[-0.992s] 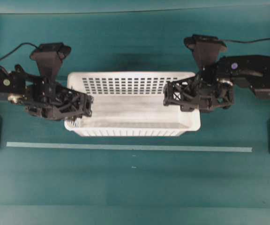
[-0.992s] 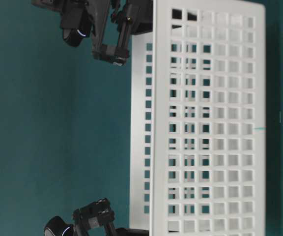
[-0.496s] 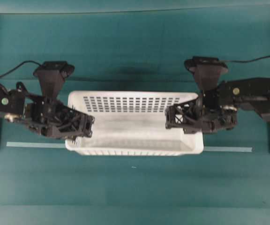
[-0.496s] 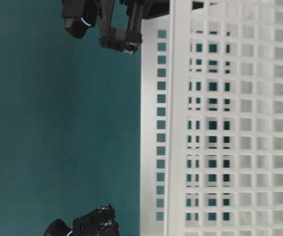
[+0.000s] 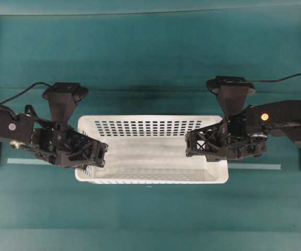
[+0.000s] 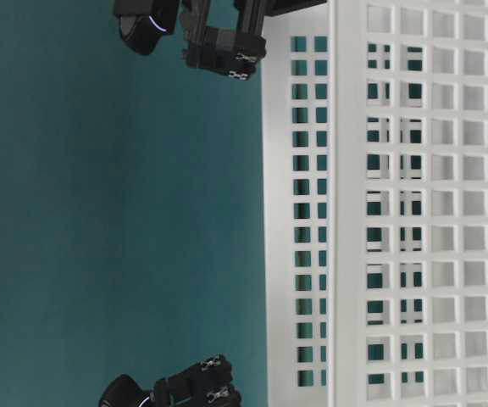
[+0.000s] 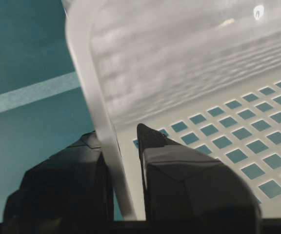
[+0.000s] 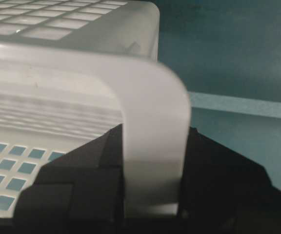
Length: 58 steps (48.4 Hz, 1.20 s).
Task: Lift the white basket with both hands.
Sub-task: 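Raise the basket with both grippers, pulling it toward the front, then hold the basket lifted with both grippers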
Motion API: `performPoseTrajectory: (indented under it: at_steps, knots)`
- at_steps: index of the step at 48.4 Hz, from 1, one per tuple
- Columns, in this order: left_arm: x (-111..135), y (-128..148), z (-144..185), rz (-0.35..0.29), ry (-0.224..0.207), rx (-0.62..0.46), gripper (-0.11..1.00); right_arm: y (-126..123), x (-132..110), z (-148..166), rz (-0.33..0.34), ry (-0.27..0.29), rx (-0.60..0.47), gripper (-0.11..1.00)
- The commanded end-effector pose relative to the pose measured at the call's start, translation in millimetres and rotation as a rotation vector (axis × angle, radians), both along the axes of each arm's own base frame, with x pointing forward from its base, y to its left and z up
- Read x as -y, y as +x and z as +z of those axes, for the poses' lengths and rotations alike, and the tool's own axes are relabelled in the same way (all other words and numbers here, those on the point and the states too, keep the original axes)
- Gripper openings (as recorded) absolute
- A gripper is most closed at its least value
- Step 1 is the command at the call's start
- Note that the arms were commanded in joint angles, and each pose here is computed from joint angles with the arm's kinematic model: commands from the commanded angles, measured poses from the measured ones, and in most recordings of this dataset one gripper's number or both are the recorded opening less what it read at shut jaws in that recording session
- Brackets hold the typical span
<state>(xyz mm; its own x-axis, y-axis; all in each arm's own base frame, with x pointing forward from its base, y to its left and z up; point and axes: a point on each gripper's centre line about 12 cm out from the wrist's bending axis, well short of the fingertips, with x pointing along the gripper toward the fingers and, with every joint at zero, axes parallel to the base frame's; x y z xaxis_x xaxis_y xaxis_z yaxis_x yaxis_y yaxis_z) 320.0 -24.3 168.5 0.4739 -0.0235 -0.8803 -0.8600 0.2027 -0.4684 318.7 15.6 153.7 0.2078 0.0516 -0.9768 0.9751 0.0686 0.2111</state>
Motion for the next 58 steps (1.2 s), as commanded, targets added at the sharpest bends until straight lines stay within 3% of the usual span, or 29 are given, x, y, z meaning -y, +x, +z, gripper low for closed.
performPoseTrajectory:
  at_steps: [1, 58]
  knots:
    - [0, 4, 9, -0.009, 0.005, 0.034, 0.06, -1, -11, -1, 0.043, -0.004, 0.002, 0.16]
    - [5, 1, 6, -0.027, 0.008, 0.011, 0.06, -5, -14, -14, 0.036, -0.002, 0.003, 0.16]
